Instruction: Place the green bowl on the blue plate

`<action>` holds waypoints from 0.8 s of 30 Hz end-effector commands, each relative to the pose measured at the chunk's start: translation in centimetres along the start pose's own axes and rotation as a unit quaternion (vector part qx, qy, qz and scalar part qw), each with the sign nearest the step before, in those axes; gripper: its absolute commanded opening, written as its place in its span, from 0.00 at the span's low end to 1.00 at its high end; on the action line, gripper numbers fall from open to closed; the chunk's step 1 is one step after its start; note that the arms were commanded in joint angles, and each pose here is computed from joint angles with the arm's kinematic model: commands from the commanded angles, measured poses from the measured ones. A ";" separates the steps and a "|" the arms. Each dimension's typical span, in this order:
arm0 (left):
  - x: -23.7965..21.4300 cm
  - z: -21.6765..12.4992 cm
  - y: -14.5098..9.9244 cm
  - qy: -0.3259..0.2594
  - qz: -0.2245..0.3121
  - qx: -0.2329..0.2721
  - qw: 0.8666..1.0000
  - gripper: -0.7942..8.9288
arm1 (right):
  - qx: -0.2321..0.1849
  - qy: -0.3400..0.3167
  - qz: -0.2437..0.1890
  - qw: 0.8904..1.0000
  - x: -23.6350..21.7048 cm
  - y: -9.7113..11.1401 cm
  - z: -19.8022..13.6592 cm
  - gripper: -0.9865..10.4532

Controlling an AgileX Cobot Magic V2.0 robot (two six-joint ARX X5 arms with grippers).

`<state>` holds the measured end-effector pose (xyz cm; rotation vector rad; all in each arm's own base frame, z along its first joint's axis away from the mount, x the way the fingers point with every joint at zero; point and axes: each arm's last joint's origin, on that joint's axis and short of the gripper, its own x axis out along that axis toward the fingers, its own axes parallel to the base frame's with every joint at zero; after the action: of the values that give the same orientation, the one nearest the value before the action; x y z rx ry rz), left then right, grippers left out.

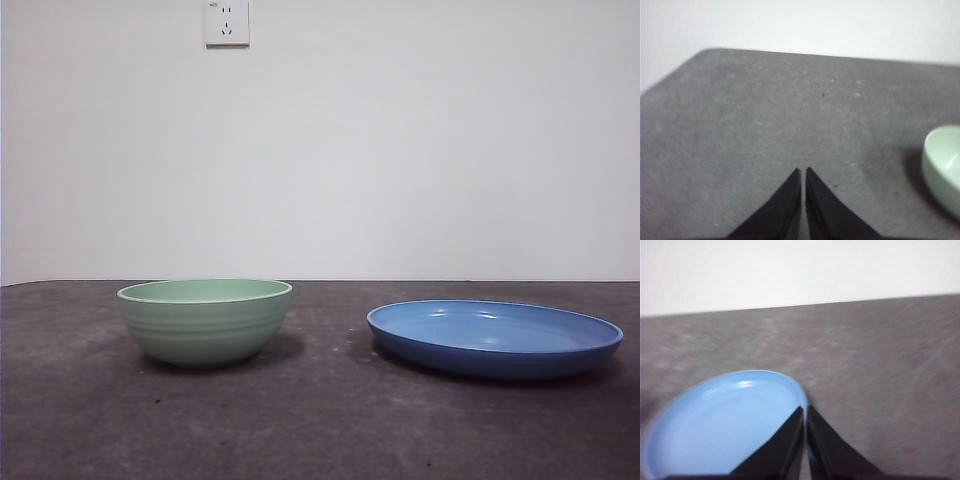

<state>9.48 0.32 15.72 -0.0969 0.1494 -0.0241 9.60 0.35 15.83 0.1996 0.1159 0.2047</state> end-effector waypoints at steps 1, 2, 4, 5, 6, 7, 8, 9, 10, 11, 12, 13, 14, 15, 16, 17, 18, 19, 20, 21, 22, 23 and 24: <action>0.2 -0.6 0.1 0.006 0.001 -0.128 0.992 0.10 | 0.066 -0.001 0.005 0.998 0.0 0.0 0.0 0.09; 0.2 -0.5 0.1 0.004 0.001 -0.153 0.988 0.10 | 0.077 0.001 0.004 0.997 0.0 0.0 -0.1 0.09; 0.2 -0.5 0.1 0.001 0.000 -0.180 0.984 0.10 | 0.095 0.001 0.004 0.995 0.0 0.0 -0.1 0.09; 0.2 -0.5 0.1 0.000 0.000 -0.192 0.981 0.10 | 0.106 0.000 0.005 0.994 0.0 0.0 -0.1 0.09; 0.2 -0.4 0.1 0.000 -0.001 -0.201 0.980 0.10 | 0.113 0.000 0.005 0.994 0.0 0.0 0.0 0.09; 0.1 -0.4 0.0 0.000 -0.005 -0.209 0.978 0.10 | 0.118 0.000 0.009 0.993 0.0 0.1 0.0 0.09; 0.1 -0.2 0.0 0.000 -0.010 -0.218 0.976 0.10 | 0.119 -0.001 0.020 0.993 0.0 0.1 0.1 0.09; 0.0 0.0 -0.1 -0.002 -0.015 -0.225 0.974 0.10 | 0.120 -0.005 0.024 0.992 -0.1 0.2 0.3 0.09; 0.0 0.3 -0.1 -0.004 -0.022 -0.231 0.973 0.10 | 0.121 -0.009 0.027 0.992 -0.1 0.3 0.5 0.09; -0.2 0.6 -0.2 -0.006 -0.030 -0.236 0.971 0.10 | 0.120 -0.013 0.028 0.992 -0.2 0.3 0.8 0.09; -0.3 0.9 -0.3 -0.008 -0.038 -0.238 0.970 0.10 | 0.119 -0.017 0.028 0.992 -0.3 0.4 1.1 0.09; -0.4 1.2 -0.3 -0.011 -0.043 -0.239 0.970 0.10 | 0.118 -0.023 0.028 0.992 -0.4 0.5 1.5 0.09; -0.6 1.7 -0.4 -0.015 -0.050 -0.239 0.969 0.10 | 0.115 -0.034 0.028 0.992 -0.6 0.7 2.2 0.09; -0.7 2.1 -0.5 -0.019 -0.058 -0.241 0.969 0.10 | 0.113 -0.043 0.029 0.992 -0.8 0.8 2.7 0.09; -0.9 2.6 -0.6 -0.023 -0.065 -0.243 0.968 0.10 | 0.110 -0.051 0.030 0.992 -1.0 1.0 3.3 0.09; -1.2 3.3 -0.7 -0.030 -0.073 -0.242 0.967 0.10 | 0.106 -0.063 0.033 0.992 -1.3 1.2 4.1 0.09; -1.4 3.8 -0.8 -0.036 -0.075 -0.241 0.967 0.10 | 0.104 -0.070 0.034 0.991 -1.5 1.3 4.5 0.09; -1.6 4.3 -0.8 -0.040 -0.076 -0.240 0.967 0.10 | 0.101 -0.081 0.035 0.991 -1.8 1.5 5.2 0.09; -1.9 5.1 -0.9 -0.044 -0.077 -0.239 0.967 0.10 | 0.099 -0.093 0.035 0.990 -2.2 1.7 6.0 0.09; -2.1 5.7 -1.0 -0.044 -0.077 -0.238 0.967 0.10 | 0.096 -0.101 0.035 0.990 -2.4 1.9 6.6 0.09; -2.3 6.4 -1.1 -0.042 -0.077 -0.235 0.968 0.10 | 0.092 -0.107 0.036 0.989 -2.6 2.0 7.1 0.09; -2.6 7.0 -1.2 -0.039 -0.075 -0.228 0.970 0.10 | 0.087 -0.114 0.038 0.989 -2.9 2.2 7.8 0.09; -2.7 7.6 -1.2 -0.035 -0.075 -0.219 0.972 0.10 | 0.080 -0.118 0.038 0.989 -3.2 2.4 8.5 0.09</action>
<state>8.06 -0.11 22.91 -0.5811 0.0946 -0.1297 7.38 0.46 24.16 0.4001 -0.0916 0.2464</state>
